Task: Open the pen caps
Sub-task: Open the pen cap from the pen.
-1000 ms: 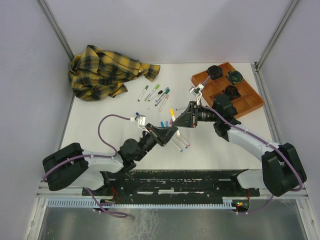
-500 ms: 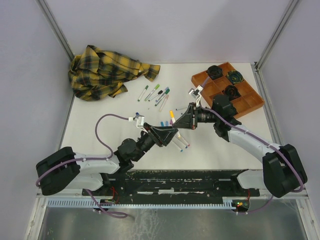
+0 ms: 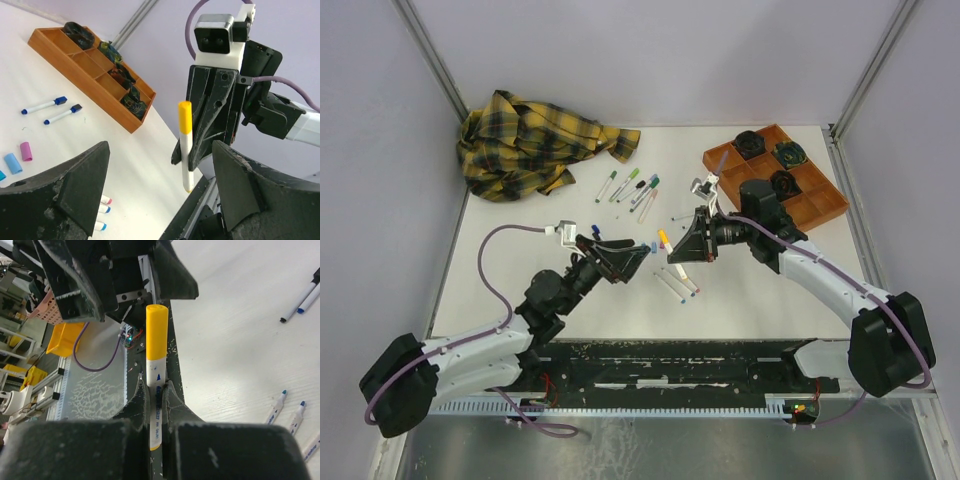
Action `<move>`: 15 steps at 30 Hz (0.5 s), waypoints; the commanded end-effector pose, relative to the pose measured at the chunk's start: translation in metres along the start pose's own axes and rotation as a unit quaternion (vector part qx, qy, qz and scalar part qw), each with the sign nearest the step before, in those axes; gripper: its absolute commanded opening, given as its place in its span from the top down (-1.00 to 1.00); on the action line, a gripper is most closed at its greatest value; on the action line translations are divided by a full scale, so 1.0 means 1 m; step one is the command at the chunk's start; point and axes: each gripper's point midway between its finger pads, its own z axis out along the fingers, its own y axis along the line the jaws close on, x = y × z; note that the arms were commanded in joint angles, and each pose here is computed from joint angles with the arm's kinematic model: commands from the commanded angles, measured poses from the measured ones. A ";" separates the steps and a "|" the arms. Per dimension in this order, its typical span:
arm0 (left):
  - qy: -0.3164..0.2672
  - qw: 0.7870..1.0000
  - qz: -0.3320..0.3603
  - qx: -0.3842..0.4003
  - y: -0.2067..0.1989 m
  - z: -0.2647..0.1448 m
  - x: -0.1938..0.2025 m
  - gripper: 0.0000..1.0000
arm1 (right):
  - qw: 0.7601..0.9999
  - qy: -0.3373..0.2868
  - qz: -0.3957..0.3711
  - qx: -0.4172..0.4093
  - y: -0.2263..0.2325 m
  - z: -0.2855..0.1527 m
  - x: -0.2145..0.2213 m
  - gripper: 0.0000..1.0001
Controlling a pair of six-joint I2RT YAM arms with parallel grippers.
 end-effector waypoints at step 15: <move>0.052 0.992 -0.051 0.102 -0.047 0.043 -0.001 -0.33 | 0.998 0.029 -0.035 -0.038 0.018 0.000 0.002 1.00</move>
